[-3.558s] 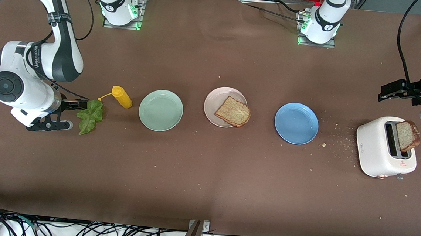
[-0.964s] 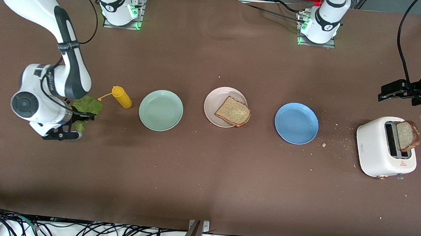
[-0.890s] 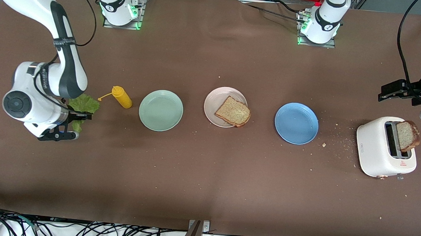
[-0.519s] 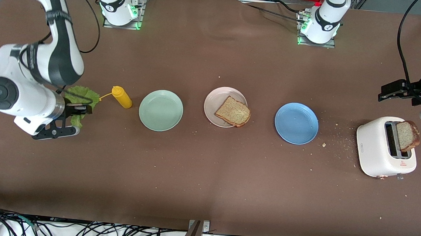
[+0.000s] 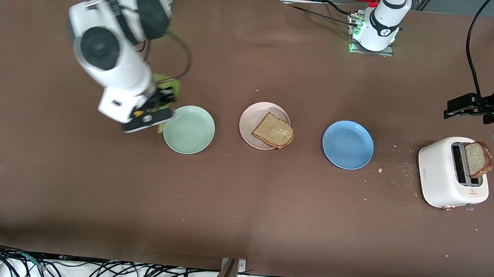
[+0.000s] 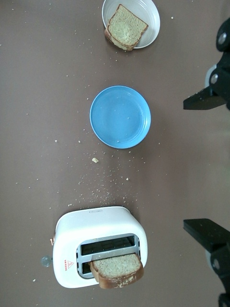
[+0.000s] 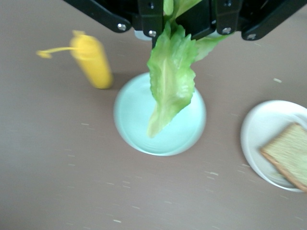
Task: Make sandwich in beige plate with both arms
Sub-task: 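Lift the lettuce leaf with the right gripper toward the beige plate, then lower the lettuce onto the bread slice and open the right gripper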
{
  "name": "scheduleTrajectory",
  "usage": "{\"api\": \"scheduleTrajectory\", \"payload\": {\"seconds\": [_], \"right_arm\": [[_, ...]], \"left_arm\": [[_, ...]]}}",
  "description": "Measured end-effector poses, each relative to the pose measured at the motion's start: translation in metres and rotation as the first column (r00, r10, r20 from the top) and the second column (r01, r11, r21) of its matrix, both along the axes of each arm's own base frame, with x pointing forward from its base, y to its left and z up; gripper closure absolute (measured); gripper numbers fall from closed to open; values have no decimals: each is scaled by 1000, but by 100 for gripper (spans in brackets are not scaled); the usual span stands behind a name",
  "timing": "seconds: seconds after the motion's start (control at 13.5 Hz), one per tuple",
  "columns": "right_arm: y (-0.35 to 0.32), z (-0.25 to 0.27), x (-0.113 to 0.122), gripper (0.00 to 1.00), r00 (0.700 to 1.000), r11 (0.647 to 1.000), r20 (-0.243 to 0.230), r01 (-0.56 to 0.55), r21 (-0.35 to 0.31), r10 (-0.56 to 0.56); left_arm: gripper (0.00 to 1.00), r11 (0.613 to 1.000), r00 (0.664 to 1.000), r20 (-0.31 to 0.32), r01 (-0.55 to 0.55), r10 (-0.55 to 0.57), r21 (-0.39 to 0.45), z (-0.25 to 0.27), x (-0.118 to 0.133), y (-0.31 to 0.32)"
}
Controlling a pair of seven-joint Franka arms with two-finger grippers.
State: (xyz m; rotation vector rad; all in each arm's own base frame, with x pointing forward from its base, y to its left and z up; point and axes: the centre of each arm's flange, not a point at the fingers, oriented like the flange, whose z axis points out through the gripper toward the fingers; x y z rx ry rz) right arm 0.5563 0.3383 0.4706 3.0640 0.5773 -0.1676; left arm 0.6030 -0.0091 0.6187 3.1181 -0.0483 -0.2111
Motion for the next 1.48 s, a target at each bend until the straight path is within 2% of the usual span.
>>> {"api": "scheduleTrajectory", "payload": {"seconds": [0.15, 0.37, 0.52, 0.67, 0.74, 1.11, 1.48], "right_arm": [[54, -16, -23, 90, 1000, 1000, 29, -9, 27, 8], [107, -66, -35, 90, 997, 994, 48, -58, 91, 54], [137, -106, -37, 90, 998, 980, 41, -45, 193, 38], [170, -150, -43, 90, 997, 954, 70, -37, 296, 17], [183, -173, -48, 90, 996, 945, 85, -41, 326, 14], [206, -243, -64, 90, 996, 931, 89, -43, 363, 11], [199, -248, -57, 90, 996, 933, 93, -37, 358, 4]], "left_arm": [[0, 1000, 1000, 0, 0, 0, 0, 0, 0, 0], [0, 1000, 1000, 0, 0, 0, 0, 0, 0, 0], [0, 1000, 1000, 0, 0, 0, 0, 0, 0, 0], [0, 1000, 1000, 0, -1, 1, 0, 0, 0, 0], [0, 1000, 1000, 0, -1, 1, 0, 0, 0, 0], [0, 1000, 1000, 0, -1, 1, 0, 0, 0, 0], [0, 1000, 1000, 0, -1, 1, 0, 0, 0, 0]]}}
